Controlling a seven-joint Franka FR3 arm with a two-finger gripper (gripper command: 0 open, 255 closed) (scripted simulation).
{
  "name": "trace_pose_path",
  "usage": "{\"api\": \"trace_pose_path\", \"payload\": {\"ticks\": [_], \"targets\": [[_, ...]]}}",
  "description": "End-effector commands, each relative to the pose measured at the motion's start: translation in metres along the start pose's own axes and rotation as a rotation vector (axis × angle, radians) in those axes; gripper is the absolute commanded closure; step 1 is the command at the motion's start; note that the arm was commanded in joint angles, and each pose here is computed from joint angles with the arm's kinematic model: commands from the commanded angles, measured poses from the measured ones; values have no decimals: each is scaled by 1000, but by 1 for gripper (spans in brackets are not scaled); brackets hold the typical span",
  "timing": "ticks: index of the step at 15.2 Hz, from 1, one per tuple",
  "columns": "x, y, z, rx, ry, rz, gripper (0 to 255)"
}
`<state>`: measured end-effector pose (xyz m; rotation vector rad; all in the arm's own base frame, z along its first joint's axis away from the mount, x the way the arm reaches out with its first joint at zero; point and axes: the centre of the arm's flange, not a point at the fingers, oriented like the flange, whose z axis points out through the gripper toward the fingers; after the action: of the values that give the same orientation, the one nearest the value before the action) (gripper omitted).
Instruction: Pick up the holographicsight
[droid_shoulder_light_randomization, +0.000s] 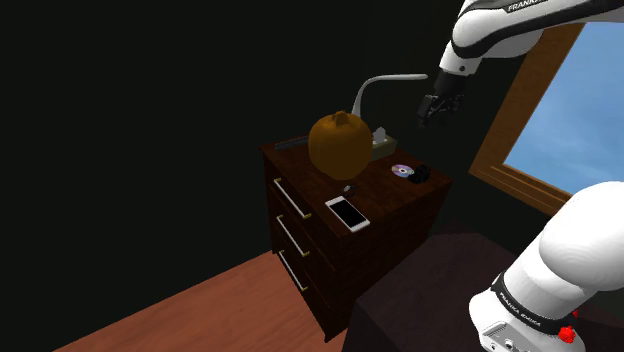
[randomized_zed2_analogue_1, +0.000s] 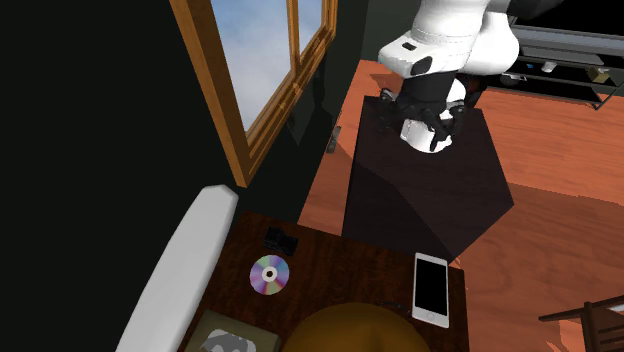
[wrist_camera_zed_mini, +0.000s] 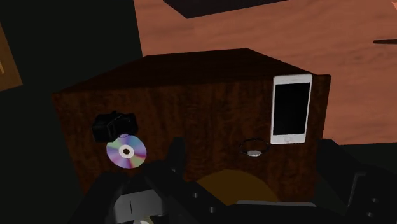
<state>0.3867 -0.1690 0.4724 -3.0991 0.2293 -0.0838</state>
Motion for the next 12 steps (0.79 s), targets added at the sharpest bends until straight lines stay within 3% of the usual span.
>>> {"api": "trace_pose_path", "payload": {"ticks": [1, 12], "targets": [[9, 17, 17, 0, -5, -4, 0], [58, 119, 112, 3, -35, -23, 0]]}}
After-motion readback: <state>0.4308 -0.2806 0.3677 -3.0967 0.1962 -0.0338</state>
